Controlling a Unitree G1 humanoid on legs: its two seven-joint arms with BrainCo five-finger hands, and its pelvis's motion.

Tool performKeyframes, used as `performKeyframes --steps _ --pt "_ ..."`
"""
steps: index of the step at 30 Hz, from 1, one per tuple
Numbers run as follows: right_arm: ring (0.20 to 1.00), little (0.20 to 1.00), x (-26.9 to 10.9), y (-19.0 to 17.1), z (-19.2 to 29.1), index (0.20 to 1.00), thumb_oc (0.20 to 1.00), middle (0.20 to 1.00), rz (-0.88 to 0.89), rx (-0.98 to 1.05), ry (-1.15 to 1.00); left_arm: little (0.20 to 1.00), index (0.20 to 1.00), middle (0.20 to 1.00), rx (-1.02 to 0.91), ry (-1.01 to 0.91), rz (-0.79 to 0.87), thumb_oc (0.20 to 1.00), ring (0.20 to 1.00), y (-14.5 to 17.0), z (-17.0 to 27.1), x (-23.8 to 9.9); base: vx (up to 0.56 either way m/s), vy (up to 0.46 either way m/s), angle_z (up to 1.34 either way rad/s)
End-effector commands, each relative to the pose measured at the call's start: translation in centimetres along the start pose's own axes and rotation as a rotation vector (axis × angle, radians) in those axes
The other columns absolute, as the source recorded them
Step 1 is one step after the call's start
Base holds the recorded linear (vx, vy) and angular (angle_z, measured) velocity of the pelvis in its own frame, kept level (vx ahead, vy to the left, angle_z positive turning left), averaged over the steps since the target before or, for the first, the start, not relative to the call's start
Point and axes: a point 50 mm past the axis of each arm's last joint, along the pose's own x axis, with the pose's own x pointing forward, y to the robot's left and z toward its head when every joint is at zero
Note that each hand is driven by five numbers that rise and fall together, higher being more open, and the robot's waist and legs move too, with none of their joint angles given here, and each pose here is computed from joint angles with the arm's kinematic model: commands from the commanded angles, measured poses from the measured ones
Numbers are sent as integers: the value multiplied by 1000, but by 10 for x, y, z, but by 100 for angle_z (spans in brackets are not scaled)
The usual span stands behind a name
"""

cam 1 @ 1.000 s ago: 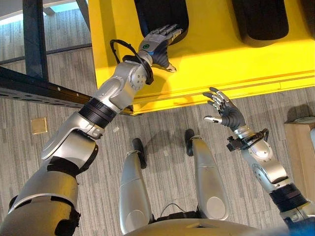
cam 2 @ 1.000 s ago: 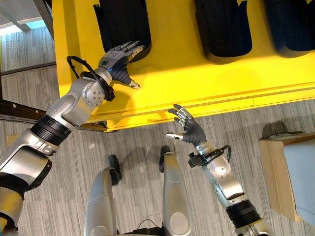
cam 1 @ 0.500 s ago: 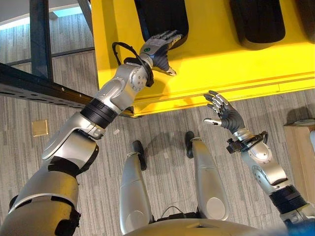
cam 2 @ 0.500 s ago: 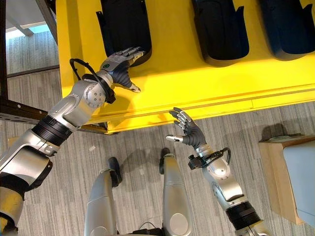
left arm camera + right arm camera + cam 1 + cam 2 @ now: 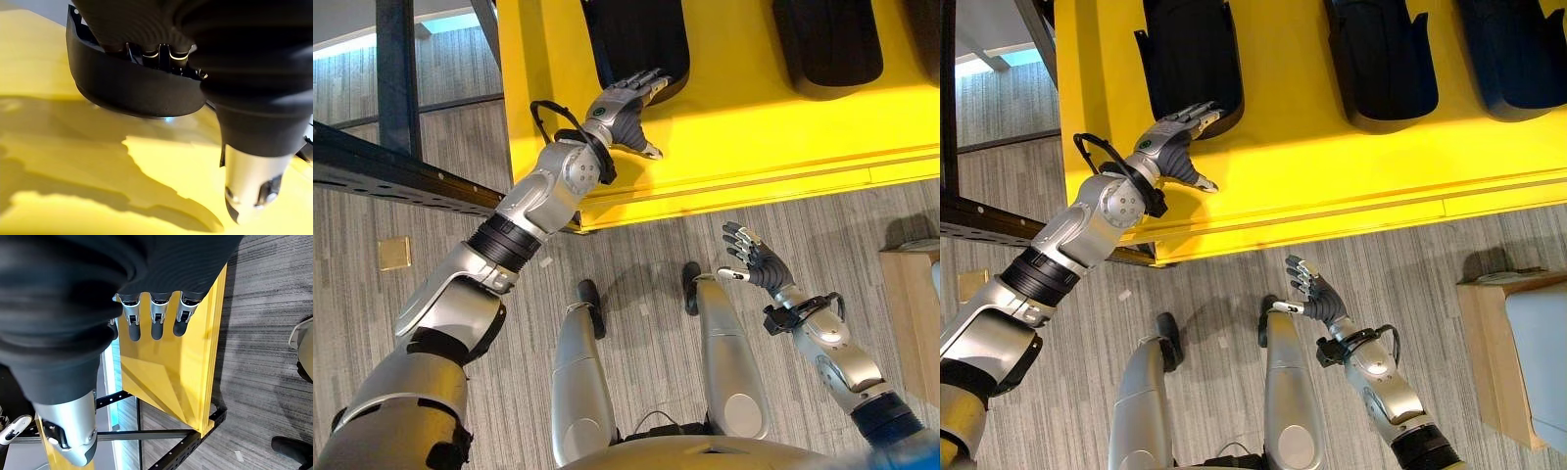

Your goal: Move parts from the plastic box to the shelf.

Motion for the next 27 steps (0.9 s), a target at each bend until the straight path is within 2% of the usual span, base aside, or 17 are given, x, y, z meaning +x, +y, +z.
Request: performKeyframes --steps 1,27 --pt "1000 1000 1 4 15 1000 1000 1000 14 -5 -86 1000 1000 1000 -45 -36 24 1000 1000 5 4 -4 0 0 0" --pt "1000 1000 3 4 19 1000 1000 1000 15 -12 -96 1000 1000 1000 3 -93 14 1000 1000 -1 14 -18 0 0 0"
